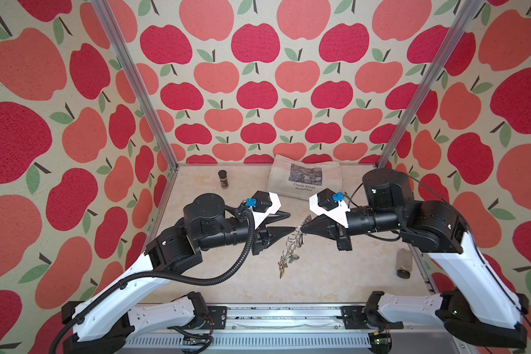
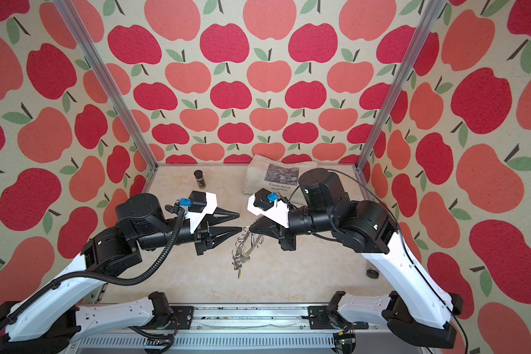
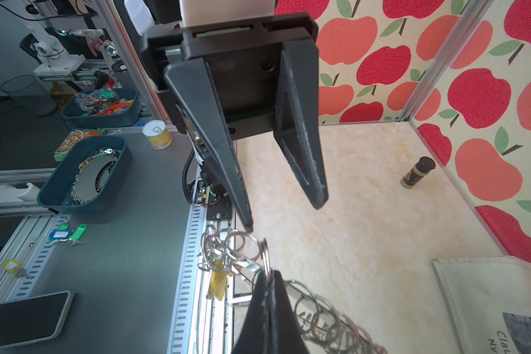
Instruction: Put the keys on the keyring
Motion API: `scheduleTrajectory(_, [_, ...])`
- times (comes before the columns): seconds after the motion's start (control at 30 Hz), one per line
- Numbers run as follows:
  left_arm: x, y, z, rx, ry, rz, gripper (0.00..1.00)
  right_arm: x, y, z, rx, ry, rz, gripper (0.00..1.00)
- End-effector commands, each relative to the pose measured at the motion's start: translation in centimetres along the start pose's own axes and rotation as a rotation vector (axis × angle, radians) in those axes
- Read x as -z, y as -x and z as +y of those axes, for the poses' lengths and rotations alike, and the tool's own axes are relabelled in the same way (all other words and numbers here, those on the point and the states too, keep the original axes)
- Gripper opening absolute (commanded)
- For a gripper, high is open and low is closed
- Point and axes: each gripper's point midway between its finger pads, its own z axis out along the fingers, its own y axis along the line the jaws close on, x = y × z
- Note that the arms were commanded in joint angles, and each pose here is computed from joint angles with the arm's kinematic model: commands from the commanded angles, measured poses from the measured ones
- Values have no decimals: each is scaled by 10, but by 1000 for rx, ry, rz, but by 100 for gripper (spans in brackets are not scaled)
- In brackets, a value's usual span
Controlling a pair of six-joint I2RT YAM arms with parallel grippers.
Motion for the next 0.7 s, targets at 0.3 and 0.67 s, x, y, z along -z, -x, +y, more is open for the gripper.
scheduleTrajectory(0.3, [-4, 8, -15, -22, -80, 35, 32, 5, 8, 3, 52, 1, -5, 0])
scheduleTrajectory(0.67, [-10, 7, -16, -27, -78, 39, 14, 5, 13, 3, 62, -1, -31, 0])
